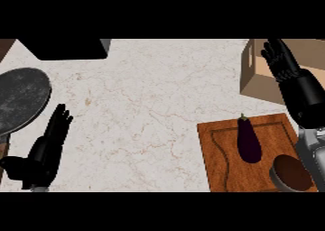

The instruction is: Pick the cupcake from the cutting board and place it in the cardboard box

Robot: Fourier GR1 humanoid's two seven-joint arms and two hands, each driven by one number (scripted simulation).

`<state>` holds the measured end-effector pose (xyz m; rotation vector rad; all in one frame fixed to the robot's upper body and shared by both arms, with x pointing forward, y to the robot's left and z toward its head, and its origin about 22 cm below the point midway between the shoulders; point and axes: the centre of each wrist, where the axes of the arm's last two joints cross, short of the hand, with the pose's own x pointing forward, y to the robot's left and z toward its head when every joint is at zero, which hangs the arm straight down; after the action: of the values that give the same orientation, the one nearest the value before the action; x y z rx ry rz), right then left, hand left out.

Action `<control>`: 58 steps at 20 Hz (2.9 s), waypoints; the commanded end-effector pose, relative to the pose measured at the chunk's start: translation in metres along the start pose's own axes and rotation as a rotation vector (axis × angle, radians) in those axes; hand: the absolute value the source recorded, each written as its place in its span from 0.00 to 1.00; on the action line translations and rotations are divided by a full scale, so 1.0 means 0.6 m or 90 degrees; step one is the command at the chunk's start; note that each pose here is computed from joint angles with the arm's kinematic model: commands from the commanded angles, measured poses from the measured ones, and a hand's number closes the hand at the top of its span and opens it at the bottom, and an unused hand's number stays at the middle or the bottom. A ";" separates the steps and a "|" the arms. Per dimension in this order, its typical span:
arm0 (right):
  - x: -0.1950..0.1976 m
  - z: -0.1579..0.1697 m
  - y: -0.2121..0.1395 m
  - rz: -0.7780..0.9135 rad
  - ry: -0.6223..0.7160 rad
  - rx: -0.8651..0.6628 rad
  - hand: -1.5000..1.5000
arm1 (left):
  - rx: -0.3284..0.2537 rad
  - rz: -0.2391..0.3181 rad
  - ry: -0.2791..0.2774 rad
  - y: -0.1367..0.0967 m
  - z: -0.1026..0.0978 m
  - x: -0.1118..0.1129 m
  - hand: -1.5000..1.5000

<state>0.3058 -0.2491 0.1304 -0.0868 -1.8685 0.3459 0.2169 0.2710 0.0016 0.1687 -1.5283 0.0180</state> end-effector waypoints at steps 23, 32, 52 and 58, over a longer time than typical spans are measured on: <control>0.146 0.193 -0.254 0.539 0.411 0.060 0.00 | -0.213 -0.177 -0.182 0.004 -0.088 0.108 0.50; 0.202 0.181 -0.119 0.618 0.539 0.260 0.00 | -0.236 -0.178 -0.190 -0.001 -0.112 0.117 0.50; 0.132 0.122 -0.051 0.656 0.706 0.282 0.00 | -0.251 -0.183 -0.196 0.005 -0.124 0.117 0.50; 0.097 0.124 -0.020 0.661 0.705 0.277 0.00 | -0.232 -0.181 -0.186 -0.025 -0.136 0.119 0.50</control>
<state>0.2174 -0.2730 0.1792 -0.7232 -0.6056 1.1465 0.2992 0.2628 0.0645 0.0900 -1.7518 -0.5453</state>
